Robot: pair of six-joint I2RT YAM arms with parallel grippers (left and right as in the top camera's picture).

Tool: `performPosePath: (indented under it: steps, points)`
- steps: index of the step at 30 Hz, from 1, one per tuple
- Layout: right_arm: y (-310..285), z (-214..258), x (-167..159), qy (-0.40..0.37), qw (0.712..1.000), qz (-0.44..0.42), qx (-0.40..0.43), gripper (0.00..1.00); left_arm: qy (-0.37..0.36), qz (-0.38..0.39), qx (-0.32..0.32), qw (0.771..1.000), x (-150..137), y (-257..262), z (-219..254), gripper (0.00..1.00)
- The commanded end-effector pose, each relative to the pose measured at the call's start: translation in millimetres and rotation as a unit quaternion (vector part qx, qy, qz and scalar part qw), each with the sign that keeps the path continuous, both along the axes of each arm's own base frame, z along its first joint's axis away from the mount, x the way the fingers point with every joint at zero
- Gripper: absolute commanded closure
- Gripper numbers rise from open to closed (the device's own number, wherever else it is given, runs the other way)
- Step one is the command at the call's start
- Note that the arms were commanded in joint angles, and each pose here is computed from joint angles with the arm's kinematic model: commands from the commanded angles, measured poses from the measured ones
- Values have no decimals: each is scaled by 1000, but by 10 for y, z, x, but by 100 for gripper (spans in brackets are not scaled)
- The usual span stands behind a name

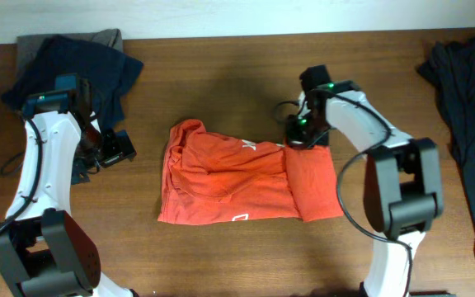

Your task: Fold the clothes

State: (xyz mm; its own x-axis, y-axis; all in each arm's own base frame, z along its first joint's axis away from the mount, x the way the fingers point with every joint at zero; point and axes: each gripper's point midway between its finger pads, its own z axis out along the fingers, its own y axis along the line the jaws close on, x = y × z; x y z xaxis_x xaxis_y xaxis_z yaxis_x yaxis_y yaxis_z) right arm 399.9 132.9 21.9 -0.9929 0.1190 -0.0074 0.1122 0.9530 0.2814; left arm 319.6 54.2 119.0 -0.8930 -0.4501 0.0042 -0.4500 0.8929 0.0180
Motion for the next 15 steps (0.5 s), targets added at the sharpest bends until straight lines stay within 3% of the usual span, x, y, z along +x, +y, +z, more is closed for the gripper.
performPosePath:
  steps: [1, 5, 9, 13, 15]
  points:
    - [349, -71, -42, 3, 999, 24, 45, 96, 5, -2, 3, 1000, -12, 31, -27, 1]
    - [458, 66, 35, -12, 998, 34, 49, 96, 4, -2, 3, 1000, -10, 32, -27, 1]
    - [218, 617, 80, -9, 999, 25, 28, 96, 5, -2, 3, 1000, -12, 31, -27, 1]
    - [-57, 1041, -126, 13, 998, 62, 4, 96, 4, -2, 3, 1000, -11, 31, -27, 1]
    - [-131, 1081, -273, 38, 996, 79, -9, 90, 3, -2, 3, 1000, -3, 32, -28, 1]
